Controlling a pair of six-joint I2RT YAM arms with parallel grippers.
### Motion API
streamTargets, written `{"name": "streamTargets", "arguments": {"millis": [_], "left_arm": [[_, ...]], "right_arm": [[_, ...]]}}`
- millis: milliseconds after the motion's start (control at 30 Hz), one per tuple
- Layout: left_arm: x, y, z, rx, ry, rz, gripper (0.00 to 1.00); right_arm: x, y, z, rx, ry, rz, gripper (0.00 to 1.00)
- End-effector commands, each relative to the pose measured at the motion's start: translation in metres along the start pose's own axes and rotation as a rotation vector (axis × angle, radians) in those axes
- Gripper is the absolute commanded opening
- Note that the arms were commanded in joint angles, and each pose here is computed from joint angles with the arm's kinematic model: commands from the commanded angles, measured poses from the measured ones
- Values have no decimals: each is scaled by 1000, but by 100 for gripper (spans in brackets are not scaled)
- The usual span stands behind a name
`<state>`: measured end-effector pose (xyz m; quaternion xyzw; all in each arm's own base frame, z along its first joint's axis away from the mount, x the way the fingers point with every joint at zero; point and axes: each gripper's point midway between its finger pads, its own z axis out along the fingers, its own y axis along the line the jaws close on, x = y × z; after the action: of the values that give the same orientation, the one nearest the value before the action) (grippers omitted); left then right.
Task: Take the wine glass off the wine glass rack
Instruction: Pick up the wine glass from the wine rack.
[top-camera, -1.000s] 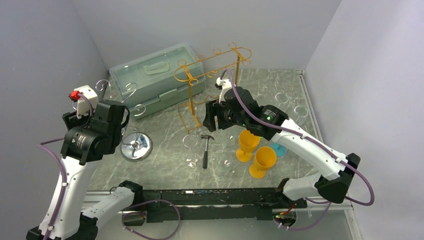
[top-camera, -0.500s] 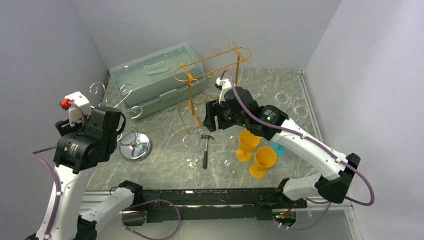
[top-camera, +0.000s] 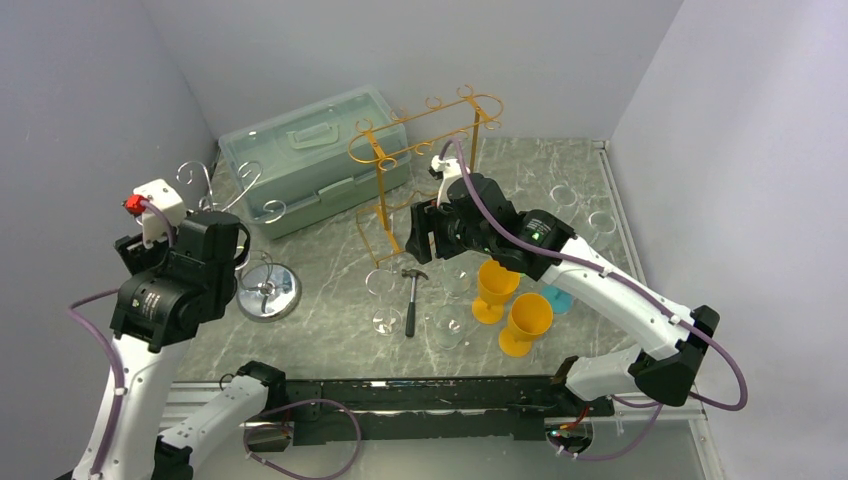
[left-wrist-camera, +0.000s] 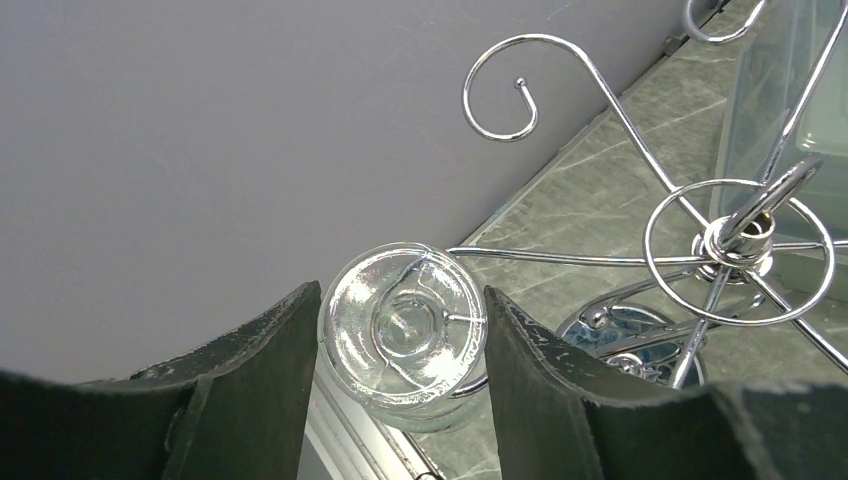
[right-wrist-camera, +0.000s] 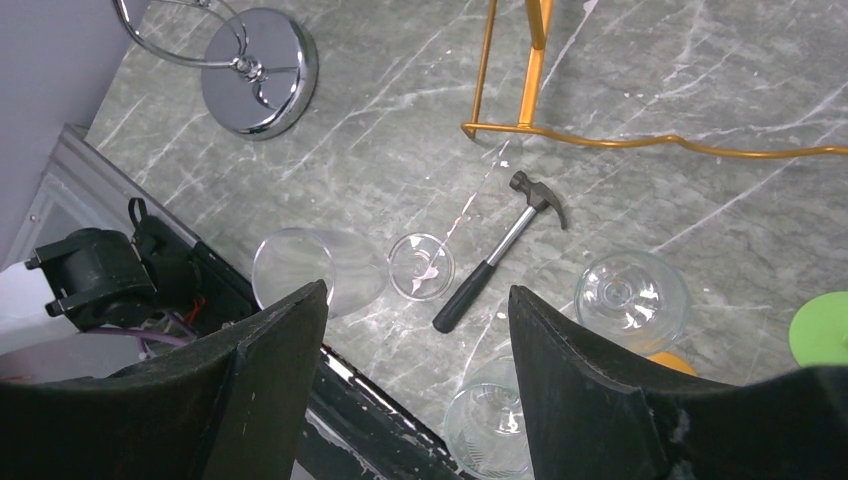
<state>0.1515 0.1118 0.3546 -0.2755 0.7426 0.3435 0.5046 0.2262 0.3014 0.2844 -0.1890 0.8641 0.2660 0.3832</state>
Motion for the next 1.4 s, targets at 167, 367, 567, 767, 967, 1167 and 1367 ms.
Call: {"name": "streamTargets", "arguments": {"millis": [167,367,567,767,967,1167,1367], "left_arm": [[-21,16,2,-88,-109,-69,46],[-22,14,3,-93,-121,-93,46],[-25,11,5,-96,-136,-100,46],[-24,4,7,-93,-136,-106,46],[-22,-3,10,-96,-133,-95,46],[-19,-10,13,-94,-128,-94,46],[-20,-17,14,-73,-123,-87,45]], "right_arm": [[-5,1,-3,2,-21,-18,69],[-5,0,-4,6,-21,-18,69],[-5,0,-4,6,-22,-16,69],[-4,-2,-5,10,-23,-14,69],[-3,-3,-5,14,-23,-14,69],[-2,-4,-7,19,-23,-15,69],[-2,-6,-7,27,-24,-17,69]]}}
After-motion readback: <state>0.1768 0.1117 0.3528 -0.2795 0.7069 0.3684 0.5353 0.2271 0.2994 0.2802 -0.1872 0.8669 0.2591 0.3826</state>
